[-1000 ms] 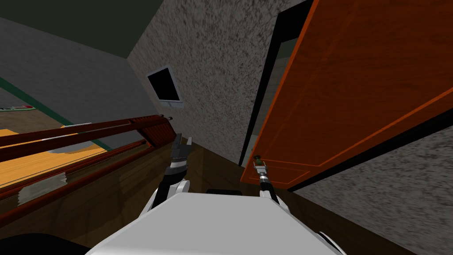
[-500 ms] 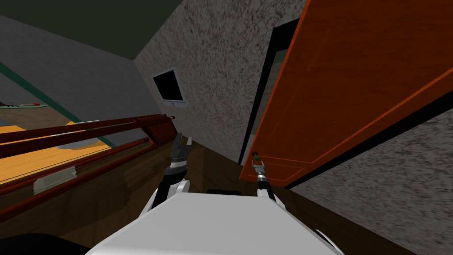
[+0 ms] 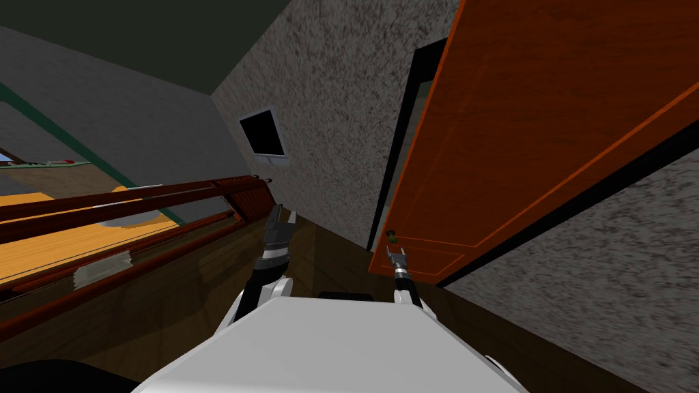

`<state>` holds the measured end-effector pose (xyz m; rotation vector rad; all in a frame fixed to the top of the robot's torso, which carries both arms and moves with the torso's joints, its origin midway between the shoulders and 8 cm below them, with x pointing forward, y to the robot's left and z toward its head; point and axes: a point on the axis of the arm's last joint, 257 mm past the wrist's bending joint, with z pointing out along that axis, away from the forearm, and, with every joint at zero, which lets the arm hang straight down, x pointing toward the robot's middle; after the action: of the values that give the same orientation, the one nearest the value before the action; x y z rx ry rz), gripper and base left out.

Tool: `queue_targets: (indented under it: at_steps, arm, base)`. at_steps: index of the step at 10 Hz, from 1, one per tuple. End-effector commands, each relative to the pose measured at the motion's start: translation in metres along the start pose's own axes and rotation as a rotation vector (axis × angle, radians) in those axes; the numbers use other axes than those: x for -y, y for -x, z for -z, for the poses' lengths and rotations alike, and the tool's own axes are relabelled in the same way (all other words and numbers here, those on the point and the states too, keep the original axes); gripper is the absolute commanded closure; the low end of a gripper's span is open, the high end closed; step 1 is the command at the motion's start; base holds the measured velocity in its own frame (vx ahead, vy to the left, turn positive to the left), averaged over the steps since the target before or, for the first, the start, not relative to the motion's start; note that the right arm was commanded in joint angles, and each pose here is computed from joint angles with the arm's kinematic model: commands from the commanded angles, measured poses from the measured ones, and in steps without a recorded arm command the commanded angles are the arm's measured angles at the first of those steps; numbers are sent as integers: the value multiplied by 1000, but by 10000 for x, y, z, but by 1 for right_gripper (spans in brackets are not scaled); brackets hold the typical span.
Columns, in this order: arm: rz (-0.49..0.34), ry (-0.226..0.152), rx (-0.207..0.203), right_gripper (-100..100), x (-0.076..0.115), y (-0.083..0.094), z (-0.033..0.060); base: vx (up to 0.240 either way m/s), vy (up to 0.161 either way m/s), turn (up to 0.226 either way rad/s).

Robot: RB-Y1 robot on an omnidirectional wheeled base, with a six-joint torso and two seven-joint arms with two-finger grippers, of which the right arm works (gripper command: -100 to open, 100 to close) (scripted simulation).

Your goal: Pull the door open

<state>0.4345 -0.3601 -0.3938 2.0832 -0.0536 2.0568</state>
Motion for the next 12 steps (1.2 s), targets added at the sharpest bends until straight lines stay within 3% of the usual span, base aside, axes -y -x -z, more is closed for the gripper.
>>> queue_targets:
  at_steps: [1, 4, 5, 6, 9, 10, 11, 12]
  arm:
    - [-47, -2, -1, -100, 35, -13, -3]
    - [-122, -5, -2, -100, 104, -33, -7]
    - [-106, -4, -2, -100, 87, -31, -9]
    - [-111, 24, 1, -100, -152, 10, 34]
    - [-112, 73, 2, -100, -582, 58, 119]
    - [-111, 62, 2, -100, -481, 57, 99]
    - [-111, 62, 2, 100, -481, 57, 99]
    - [-111, 62, 2, 100, -481, 57, 99]
  base:
    - [-74, -27, 13]
    - [-68, -24, 12]
    - [-28, -11, 3]
    - [145, 12, 178]
    - [237, 12, 189]
    - [106, -14, 32]
    - [-6, -5, -56]
    - [-34, -10, -9]
